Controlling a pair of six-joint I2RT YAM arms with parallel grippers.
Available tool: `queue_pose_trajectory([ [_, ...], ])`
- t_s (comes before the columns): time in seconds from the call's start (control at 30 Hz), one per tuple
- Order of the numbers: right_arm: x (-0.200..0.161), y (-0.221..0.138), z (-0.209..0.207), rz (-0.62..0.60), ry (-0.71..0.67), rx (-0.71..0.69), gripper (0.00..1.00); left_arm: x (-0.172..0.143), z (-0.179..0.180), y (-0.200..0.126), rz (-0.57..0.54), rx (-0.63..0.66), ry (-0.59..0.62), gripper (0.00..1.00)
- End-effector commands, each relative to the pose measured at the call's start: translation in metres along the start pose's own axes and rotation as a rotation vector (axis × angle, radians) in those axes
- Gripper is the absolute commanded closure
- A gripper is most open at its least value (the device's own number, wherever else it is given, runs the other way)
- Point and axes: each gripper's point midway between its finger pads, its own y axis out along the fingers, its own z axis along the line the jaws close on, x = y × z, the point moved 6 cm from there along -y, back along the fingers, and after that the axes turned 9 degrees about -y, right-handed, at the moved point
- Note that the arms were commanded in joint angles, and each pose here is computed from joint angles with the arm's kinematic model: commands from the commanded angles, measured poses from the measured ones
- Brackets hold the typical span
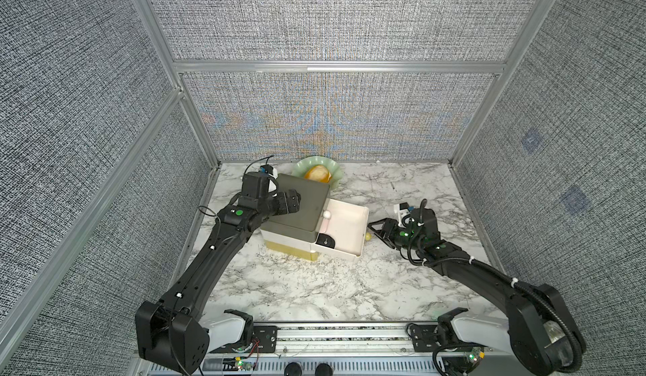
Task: Take the mice out of the drawer
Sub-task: Open the drawer in the storage box.
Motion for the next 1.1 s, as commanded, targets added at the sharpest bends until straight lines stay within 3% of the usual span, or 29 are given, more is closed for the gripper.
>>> queue_pose_trajectory([
  [0.0,-0.001,-0.011,-0.009,0.038,-0.048,-0.142,0.44,0.003,-0.005,-0.008,-0.001,-0.018,0.011,0.02],
  [0.1,0.013,-0.022,0.010,0.025,-0.185,-0.207,0.43,0.006,-0.010,-0.015,-0.012,-0.042,0.015,0.02],
  [0.2,0.016,-0.016,0.039,0.085,-0.384,-0.165,0.40,0.004,-0.012,-0.021,-0.018,-0.059,0.010,0.02],
  [0.33,0.005,0.003,0.075,0.199,-0.682,-0.176,0.34,-0.002,-0.010,-0.028,-0.016,-0.063,0.001,0.02],
  [0.5,-0.014,0.032,0.091,0.342,-0.916,-0.152,0.30,-0.012,-0.002,-0.034,0.002,-0.029,-0.004,0.01],
  [0.63,-0.026,0.052,0.092,0.432,-1.015,-0.106,0.27,-0.017,0.002,-0.045,-0.017,-0.018,-0.021,0.01],
  [0.9,-0.047,0.076,0.098,0.494,-1.116,0.033,0.21,-0.030,0.010,-0.060,-0.038,-0.008,-0.074,0.01],
  [1.07,-0.052,0.088,0.091,0.503,-1.135,0.024,0.20,-0.041,0.018,-0.064,-0.046,0.008,-0.106,0.01],
])
